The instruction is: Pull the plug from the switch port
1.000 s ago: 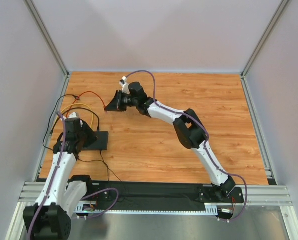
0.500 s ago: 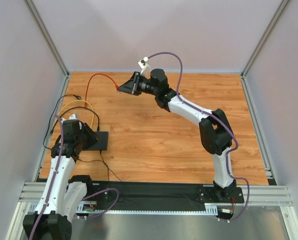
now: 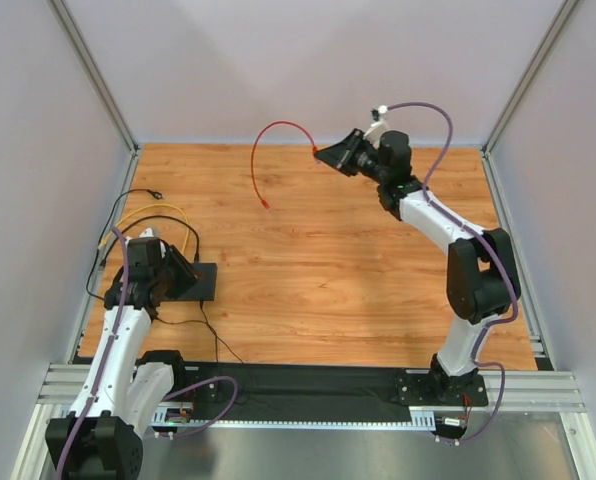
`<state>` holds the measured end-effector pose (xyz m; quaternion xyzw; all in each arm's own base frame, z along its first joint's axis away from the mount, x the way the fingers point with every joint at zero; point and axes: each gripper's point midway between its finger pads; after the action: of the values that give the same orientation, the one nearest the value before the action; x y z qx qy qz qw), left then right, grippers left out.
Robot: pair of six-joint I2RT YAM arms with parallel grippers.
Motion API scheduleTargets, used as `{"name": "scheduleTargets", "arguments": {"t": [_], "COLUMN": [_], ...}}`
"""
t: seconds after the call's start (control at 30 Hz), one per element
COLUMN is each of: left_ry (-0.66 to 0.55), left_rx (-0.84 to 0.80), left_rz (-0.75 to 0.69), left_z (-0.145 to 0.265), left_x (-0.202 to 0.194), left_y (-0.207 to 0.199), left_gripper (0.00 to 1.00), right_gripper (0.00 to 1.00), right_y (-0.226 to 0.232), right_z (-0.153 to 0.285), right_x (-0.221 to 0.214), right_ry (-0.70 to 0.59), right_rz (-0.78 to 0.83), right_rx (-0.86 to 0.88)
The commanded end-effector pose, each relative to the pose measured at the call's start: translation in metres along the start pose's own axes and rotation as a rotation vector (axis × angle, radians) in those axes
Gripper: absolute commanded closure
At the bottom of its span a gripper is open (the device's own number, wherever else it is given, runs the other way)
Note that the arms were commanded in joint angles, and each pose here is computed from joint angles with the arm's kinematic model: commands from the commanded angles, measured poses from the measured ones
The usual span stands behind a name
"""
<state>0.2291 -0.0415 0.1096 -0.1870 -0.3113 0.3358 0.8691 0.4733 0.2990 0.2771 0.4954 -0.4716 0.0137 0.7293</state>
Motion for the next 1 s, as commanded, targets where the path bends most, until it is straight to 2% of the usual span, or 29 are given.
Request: {"name": "scheduleTargets", "arguments": {"t": [0.0, 0.07, 0.27, 0.4, 0.47, 0.5, 0.57, 0.6, 0.67, 0.7, 0.83, 0.87, 0.9, 0.97], "left_ry": [0.012, 0.008, -0.009, 0.008, 0.016, 0.022, 0.029, 0.027, 0.014, 0.008, -0.022, -0.034, -0.033, -0.046], "left_rx": [-0.04, -0.044, -0.042, -0.038, -0.046, -0.045, -0.048, -0.042, -0.018, -0.013, 0.031, 0.055, 0.074, 0.114], "left_rz": [0.017, 0.013, 0.007, 0.024, 0.038, 0.043, 0.05, 0.053, 0.06, 0.061, 0.071, 0.079, 0.085, 0.088], "left_z": [-0.001, 0.0, 0.002, -0.004, -0.007, -0.009, -0.011, -0.011, -0.011, -0.01, -0.009, -0.007, -0.008, -0.007], "left_x": [-0.002, -0.002, -0.003, -0.004, -0.004, -0.005, -0.006, -0.005, -0.003, -0.002, 0.003, 0.005, 0.005, 0.01], "left_y": [-0.008, -0.007, -0.004, -0.005, -0.007, -0.007, -0.008, -0.007, -0.003, -0.002, 0.005, 0.008, 0.011, 0.016], "left_gripper": [0.59, 0.59, 0.57, 0.57, 0.58, 0.58, 0.59, 0.59, 0.59, 0.59, 0.58, 0.58, 0.58, 0.59], "right_gripper": [1.0, 1.0, 0.99, 0.97, 0.95, 0.91, 0.83, 0.72, 0.63, 0.54, 0.43, 0.39, 0.36, 0.36], "right_y": [-0.033, -0.08, -0.216, -0.273, -0.284, -0.289, -0.292, -0.291, -0.288, -0.283, -0.244, -0.218, -0.196, -0.14], "right_z": [0.034, 0.06, 0.138, 0.176, 0.187, 0.192, 0.197, 0.198, 0.198, 0.199, 0.182, 0.158, 0.139, 0.086], "right_x": [0.032, 0.042, 0.024, 0.0, 0.002, -0.003, 0.003, 0.003, 0.005, 0.008, 0.029, 0.021, 0.034, 0.012], "right_ry": [-0.081, -0.098, -0.098, -0.047, -0.034, -0.011, -0.013, -0.002, 0.006, 0.009, 0.009, 0.04, 0.022, 0.096], "right_rz": [-0.045, -0.096, -0.226, -0.276, -0.249, -0.255, -0.24, -0.225, -0.21, -0.189, -0.03, 0.021, 0.069, 0.128], "right_rx": [-0.071, -0.176, -0.574, -0.812, -0.874, -0.908, -0.931, -0.936, -0.935, -0.934, -0.89, -0.827, -0.756, -0.54]}}
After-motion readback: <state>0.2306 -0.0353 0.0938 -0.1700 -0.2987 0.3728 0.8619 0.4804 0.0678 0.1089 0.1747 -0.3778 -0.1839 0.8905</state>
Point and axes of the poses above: each gripper's point midway between its finger pads, its own z axis back along the fingers, its own y axis along the line the jaws close on, x = y × z, and after that the axes turned 6 degrees about z, right-handed
